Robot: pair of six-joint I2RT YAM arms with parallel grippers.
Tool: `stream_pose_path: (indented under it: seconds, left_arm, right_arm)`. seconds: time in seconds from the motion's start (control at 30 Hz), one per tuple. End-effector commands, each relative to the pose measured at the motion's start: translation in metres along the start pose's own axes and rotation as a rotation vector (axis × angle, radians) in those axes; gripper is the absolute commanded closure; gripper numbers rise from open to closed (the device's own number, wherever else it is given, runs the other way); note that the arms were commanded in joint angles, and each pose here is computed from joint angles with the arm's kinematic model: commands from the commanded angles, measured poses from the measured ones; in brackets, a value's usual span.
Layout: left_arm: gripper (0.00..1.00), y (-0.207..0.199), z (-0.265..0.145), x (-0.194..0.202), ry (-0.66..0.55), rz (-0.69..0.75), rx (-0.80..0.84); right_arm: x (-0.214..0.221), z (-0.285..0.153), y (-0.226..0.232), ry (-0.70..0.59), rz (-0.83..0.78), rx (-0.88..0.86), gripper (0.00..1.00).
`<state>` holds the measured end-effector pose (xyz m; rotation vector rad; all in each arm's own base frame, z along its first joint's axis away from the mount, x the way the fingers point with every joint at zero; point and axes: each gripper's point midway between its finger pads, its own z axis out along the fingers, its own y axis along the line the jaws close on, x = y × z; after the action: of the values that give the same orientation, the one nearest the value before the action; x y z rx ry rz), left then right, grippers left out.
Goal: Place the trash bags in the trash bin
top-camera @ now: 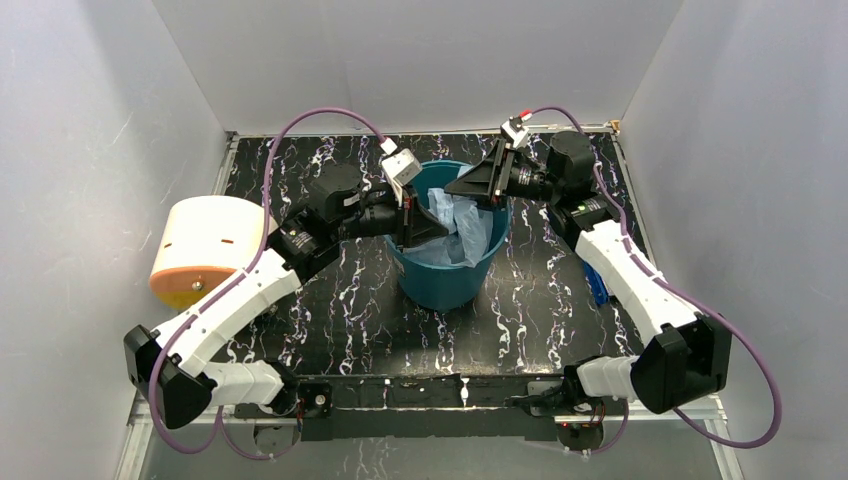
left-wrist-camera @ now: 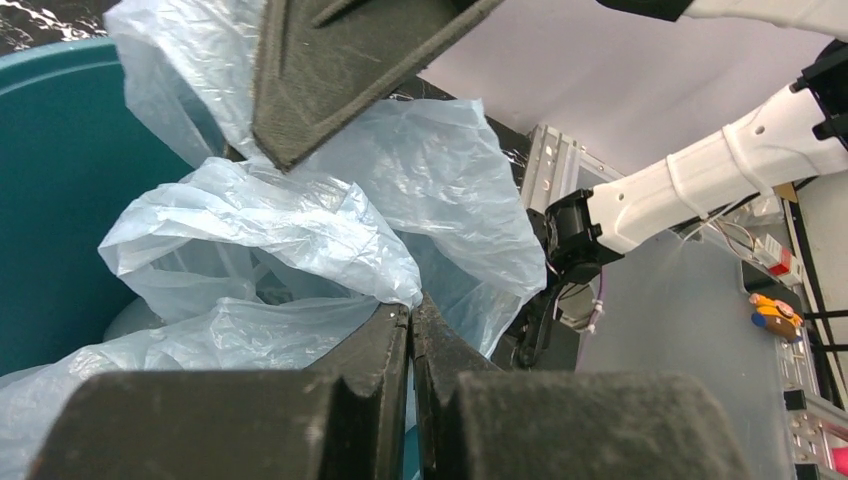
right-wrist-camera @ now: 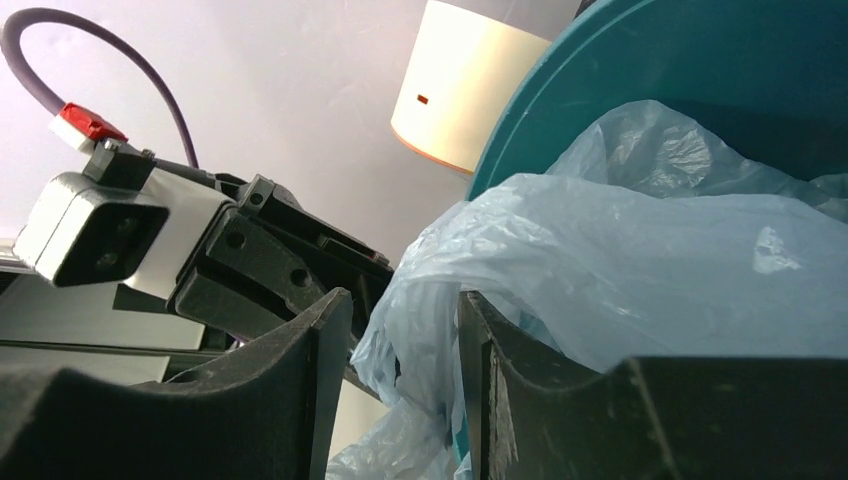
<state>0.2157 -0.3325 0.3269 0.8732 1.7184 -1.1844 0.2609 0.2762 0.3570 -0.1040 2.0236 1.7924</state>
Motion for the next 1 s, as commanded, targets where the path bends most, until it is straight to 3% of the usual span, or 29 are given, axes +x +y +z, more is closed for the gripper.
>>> stream_pose_path:
  seconds: [0.0, 0.2, 0.37, 0.4, 0.43, 0.47, 0.57, 0.77, 0.83, 0.9, 0.97]
  left_arm:
    - [1.0, -0.011, -0.003, -0.003, -0.022, 0.016, 0.059]
    - [1.0, -0.013, -0.002, 0.012, 0.037, -0.006, 0.084]
    - [1.0, -0.008, -0.003, 0.014, 0.039, 0.009, 0.056]
    - [1.0, -0.008, -0.003, 0.013, 0.031, 0.014, 0.055]
    - [1.0, -0.008, -0.003, 0.013, 0.029, 0.014, 0.056]
    - [1.0, -0.008, -0.003, 0.013, 0.029, 0.013, 0.055]
    - [1.0, -0.007, -0.002, 0.014, 0.027, 0.011, 0.058]
    - [1.0, -0.006, -0.002, 0.017, 0.028, 0.005, 0.052]
    - [0.98, -0.005, -0.002, 0.019, 0.034, -0.007, 0.049]
    - [0.9, -0.003, -0.002, 0.021, 0.043, -0.015, 0.036]
    - [0.84, 0.001, -0.002, 0.019, 0.029, -0.02, 0.009]
  right_arm:
    - [-0.006, 0.0, 0.019, 0.018, -0.035, -0.069, 0.49]
    - [-0.005, 0.002, 0.025, 0.036, -0.042, -0.117, 0.64]
    - [-0.001, 0.001, 0.023, 0.061, -0.044, -0.112, 0.62]
    - [-0.001, 0.001, 0.02, 0.067, -0.051, -0.101, 0.67]
    - [0.0, 0.001, 0.019, 0.077, -0.072, -0.097, 0.79]
    - [0.001, 0.001, 0.017, 0.09, -0.084, -0.085, 0.83]
    - [-0.001, 0.002, 0.008, 0.085, -0.097, -0.029, 0.75]
    - [0.002, 0.001, 0.018, 0.08, -0.092, -0.089, 0.74]
    - [0.003, 0.001, 0.02, 0.093, -0.088, -0.104, 0.81]
    - [0.004, 0.002, 0.02, 0.111, -0.089, -0.114, 1.0]
    - [0.005, 0.001, 0.021, 0.107, -0.1, -0.115, 1.0]
